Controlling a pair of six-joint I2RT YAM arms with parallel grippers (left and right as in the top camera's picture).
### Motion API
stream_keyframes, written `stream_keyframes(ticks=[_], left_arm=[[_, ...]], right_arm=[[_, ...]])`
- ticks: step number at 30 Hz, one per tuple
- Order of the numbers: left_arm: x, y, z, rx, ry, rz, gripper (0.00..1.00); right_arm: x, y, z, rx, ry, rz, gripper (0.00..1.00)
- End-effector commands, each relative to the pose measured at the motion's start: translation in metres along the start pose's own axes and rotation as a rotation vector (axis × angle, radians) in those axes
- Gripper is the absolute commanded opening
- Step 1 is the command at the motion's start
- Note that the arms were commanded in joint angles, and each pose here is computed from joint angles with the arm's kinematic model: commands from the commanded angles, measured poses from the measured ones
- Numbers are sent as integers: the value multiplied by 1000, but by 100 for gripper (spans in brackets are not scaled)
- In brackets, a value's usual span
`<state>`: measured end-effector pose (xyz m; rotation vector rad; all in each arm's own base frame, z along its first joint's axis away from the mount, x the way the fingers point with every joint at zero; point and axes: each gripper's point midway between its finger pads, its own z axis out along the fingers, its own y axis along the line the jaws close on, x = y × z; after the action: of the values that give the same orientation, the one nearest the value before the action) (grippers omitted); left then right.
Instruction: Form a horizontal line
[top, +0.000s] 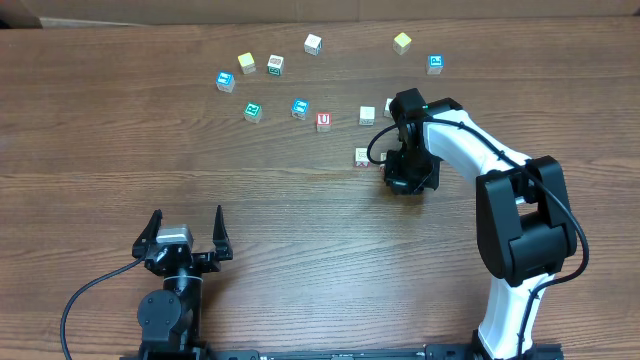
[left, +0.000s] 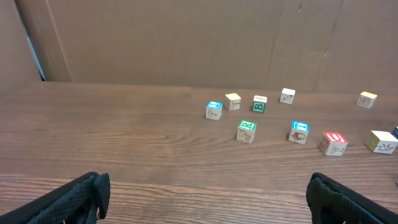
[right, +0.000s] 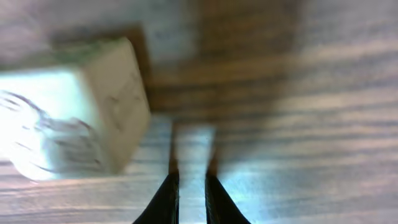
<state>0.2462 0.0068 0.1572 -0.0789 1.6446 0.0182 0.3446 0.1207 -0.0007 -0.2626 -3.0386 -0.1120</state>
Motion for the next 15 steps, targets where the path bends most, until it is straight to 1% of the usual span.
stream_keyframes(ticks=[1, 7, 15], left_arm=[[-1, -2, 0, 7, -6, 22, 100], [-1, -2, 0, 7, -6, 22, 100], [-1, -2, 0, 7, -6, 22, 100]], right_arm=[[-7, 6, 4, -36, -22, 1, 13], [-19, 13, 4, -67, -68, -6, 13], [-21, 14, 3, -71, -77, -7, 13]])
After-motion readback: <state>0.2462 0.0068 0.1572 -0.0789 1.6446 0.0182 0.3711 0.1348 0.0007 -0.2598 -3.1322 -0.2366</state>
